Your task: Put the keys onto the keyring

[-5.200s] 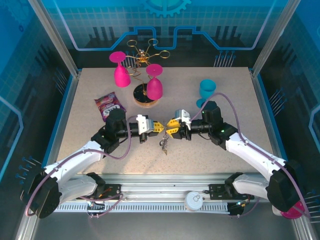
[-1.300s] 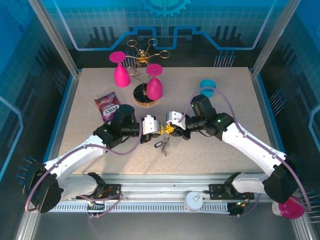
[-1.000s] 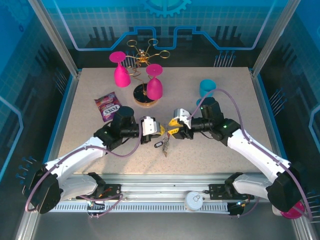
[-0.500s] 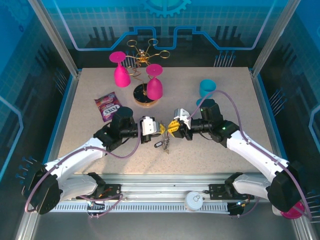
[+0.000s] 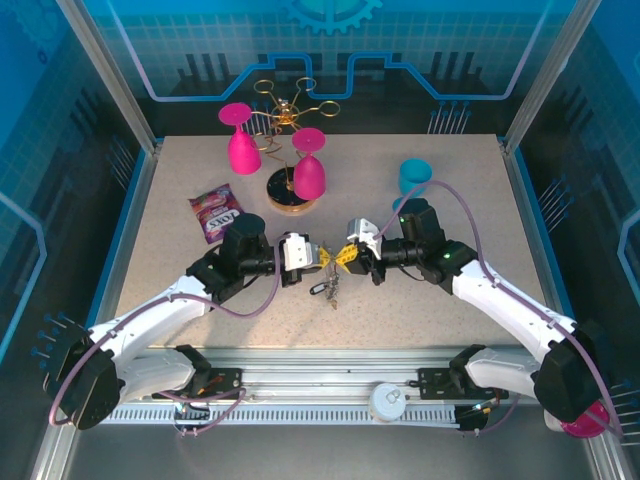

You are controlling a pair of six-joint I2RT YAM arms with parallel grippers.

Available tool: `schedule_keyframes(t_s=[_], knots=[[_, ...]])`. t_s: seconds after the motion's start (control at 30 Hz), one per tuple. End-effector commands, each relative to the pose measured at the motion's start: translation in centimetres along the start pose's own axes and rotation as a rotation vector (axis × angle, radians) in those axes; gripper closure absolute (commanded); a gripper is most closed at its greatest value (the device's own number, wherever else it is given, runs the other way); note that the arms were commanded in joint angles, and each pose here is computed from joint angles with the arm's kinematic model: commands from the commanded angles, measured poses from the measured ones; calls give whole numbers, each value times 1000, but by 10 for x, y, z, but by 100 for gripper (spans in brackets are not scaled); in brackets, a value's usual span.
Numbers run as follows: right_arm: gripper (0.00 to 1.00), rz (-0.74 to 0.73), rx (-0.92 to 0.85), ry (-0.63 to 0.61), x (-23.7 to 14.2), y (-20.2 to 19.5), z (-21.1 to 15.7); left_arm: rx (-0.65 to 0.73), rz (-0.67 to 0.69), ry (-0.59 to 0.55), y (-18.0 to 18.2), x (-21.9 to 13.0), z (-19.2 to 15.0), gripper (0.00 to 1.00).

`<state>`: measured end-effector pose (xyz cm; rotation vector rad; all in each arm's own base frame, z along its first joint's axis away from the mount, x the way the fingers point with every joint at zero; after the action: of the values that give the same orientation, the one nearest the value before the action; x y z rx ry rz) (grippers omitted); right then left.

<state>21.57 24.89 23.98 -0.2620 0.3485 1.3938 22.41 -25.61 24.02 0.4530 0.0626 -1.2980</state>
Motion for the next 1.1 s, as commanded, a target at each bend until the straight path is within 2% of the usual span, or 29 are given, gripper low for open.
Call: schedule_keyframes(t_s=[0.0,0.23,0.37,0.57,0.7,1.07], knots=[[100,-36,1,-8,-11,-7,8,29,9,-63,-2,-5,14,100],[100,2,85,44,-2,-13,-13,63,-44,-143,-10,-8,29,100],[99,55,77,1,7,-8,-5,75,-36,-164,-8,-7,33,100],[74,4,40,-80,-4,-12,12,58,-3,-157,-6,-5,23,100],[63,-18,-28,-109,-12,-7,12,39,-5,-153,-9,-5,19,100],[64,44,-111,-122,-2,1,10,21,-9,-180,-8,-4,23,100]])
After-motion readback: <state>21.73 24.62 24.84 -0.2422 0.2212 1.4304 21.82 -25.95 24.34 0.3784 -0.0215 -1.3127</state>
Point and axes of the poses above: each hand's point on the last joint's axis, 136 mm out from that joint toward the fingers, its own x axis out along the fingers, its own y axis along the line the jaws close on, z = x × y, the point moved 3 cm from there along -x, back along the fingers
